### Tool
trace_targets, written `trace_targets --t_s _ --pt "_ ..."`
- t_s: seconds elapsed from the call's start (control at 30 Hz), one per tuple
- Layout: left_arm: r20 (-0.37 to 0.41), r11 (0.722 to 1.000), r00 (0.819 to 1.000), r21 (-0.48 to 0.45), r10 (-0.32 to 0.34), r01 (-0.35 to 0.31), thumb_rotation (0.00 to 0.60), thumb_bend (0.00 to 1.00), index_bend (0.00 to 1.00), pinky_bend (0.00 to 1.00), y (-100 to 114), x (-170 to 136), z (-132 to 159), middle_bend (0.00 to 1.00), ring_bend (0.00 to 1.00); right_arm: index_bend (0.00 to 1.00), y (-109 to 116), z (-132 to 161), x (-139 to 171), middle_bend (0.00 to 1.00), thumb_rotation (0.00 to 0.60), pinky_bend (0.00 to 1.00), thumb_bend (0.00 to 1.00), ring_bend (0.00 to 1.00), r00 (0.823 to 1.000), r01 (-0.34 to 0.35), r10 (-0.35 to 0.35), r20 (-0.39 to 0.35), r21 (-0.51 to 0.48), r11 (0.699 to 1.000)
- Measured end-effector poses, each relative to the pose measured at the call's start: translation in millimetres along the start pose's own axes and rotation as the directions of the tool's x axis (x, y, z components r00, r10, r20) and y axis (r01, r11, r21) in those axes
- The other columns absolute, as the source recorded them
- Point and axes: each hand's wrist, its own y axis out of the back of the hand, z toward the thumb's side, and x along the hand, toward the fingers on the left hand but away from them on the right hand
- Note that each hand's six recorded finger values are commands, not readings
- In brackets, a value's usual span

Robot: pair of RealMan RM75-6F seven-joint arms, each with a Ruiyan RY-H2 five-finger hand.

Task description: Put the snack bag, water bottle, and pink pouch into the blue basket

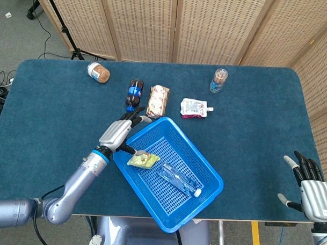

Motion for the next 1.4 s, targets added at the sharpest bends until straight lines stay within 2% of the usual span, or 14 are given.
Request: trace_targets --t_s 0.17,0.43,0.63,0.77,0.9,1.17,1.4 --pt "-0.032 0.999 0.999 0.027 0.042 -0.041 0.6 0.14 0.24 0.06 17 8 -8 0.0 0.0 0.13 -2 2 0 0.0 0.6 0.04 0.16 0.0 1.0 -0.007 0.007 -0.007 0.003 1.0" --pt "-0.08 0.996 0.994 0.064 0.068 -0.062 0.6 0.16 0.25 0.06 32 20 -19 0.0 0.0 0.13 -6 -2 -3 0.0 0.6 0.04 0.16 0.0 1.0 -0.023 0.023 0.004 0.003 1.0" --pt "-0.131 0.985 0.987 0.16 0.091 -0.07 0.6 0.18 0.26 0.06 38 10 -44 0.0 0.0 0.13 -5 -5 -4 0.0 0.6 0.04 0.16 0.0 1.0 -0.023 0.023 0.013 0.002 1.0" --pt "-0.169 0.968 0.977 0.234 0.133 -0.091 0.6 0.19 0.26 0.06 50 -11 -70 0.0 0.0 0.13 -6 -4 -5 0.0 0.6 0.04 0.16 0.0 1.0 -0.024 0.024 0.011 0.006 1.0" --pt "-0.18 0.936 0.966 0.33 0.187 -0.12 0.6 0.19 0.26 0.06 55 -42 -99 0.0 0.0 0.13 -11 -2 -6 0.0 0.6 0.04 0.16 0.0 0.999 -0.034 0.034 0.006 0.017 0.999" --pt "-0.17 0.855 0.95 0.497 0.261 -0.147 0.6 0.21 0.27 0.06 48 -119 -151 0.0 0.0 0.13 -17 0 -9 0.0 0.6 0.04 0.16 0.0 0.999 -0.042 0.042 0.006 0.042 0.998" --pt "-0.205 0.818 0.925 0.553 0.32 -0.16 0.6 0.21 0.28 0.06 42 -157 -181 0.0 0.0 0.13 -23 -1 -12 0.0 0.6 0.04 0.16 0.0 0.999 -0.05 0.049 0.016 0.061 0.997"
